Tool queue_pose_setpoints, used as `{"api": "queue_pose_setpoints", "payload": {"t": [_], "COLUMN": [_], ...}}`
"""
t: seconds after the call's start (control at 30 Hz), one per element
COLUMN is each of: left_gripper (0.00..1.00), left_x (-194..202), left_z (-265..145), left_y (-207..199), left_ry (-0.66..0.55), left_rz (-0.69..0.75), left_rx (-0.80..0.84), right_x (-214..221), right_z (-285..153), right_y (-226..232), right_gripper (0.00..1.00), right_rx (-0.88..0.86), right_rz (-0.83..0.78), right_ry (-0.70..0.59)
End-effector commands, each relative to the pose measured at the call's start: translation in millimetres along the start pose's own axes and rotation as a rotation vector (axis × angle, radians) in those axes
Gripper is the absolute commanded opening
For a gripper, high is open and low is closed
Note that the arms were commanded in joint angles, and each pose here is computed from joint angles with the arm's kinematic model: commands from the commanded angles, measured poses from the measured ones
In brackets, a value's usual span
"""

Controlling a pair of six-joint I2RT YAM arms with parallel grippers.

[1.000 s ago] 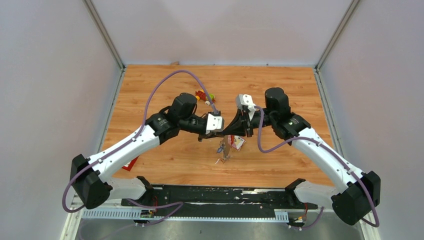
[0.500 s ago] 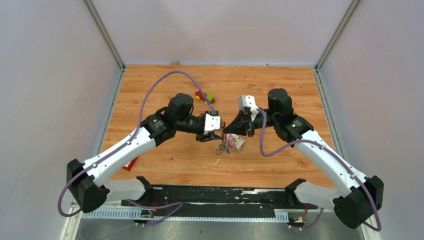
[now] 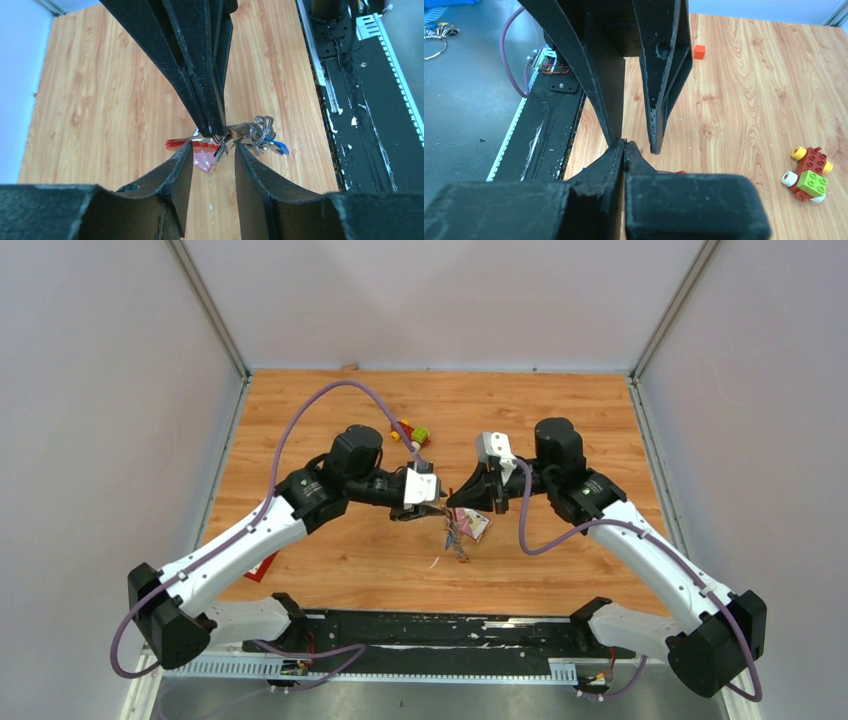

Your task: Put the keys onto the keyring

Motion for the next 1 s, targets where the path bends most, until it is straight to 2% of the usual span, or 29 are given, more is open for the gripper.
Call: {"api": "queue_pose_setpoints", "payload": {"t": [0.0, 0.5, 0.6, 0.7, 0.97], "left_gripper": [0.42, 0.14, 0.11, 0.01, 0.00], "left_x": [-17.2, -17.2, -18.1, -19.7, -17.5], "left_z": [3.2, 7.1, 6.2, 5.7, 0.3], "left_y": [6.3, 3.4, 2.8, 2.0, -2.1], "left_ry": [-0.056, -0.080, -0.084, -0.093, -0.091], "left_rz": [0.008, -0.035, -0.035, -0.042, -0.050], "left_rx": [0.012, 0.054, 0.053, 0.057, 0.029], "right_x": [-8.3, -5.5, -4.4, -3.5, -4.1], "right_z": [-1.3, -1.3, -1.2, -1.3, -7.5], "right_y": [-2.8, -3.4, -3.7, -4.2, -6.7], "right_gripper": [0.00, 0.00, 0.00, 0.00, 0.00], "right_rx": [-0.002, 0.008, 0.010, 0.015, 0.049], "right_rz": [-0.062, -0.061, -0.061, -0.061, -0.068], "right_ry": [-0.030, -0.021, -0.018, -0.014, -0.005]}}
Point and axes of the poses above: each gripper's point midway between its finger pads, its own z axis out along the fingers, its own y axis along the line the jaws close on, x = y × z, the point moved 10 cm from there along -z, back along the fingers, and after that the axes turned 11 degrees about -z, right-handed, at the moved point
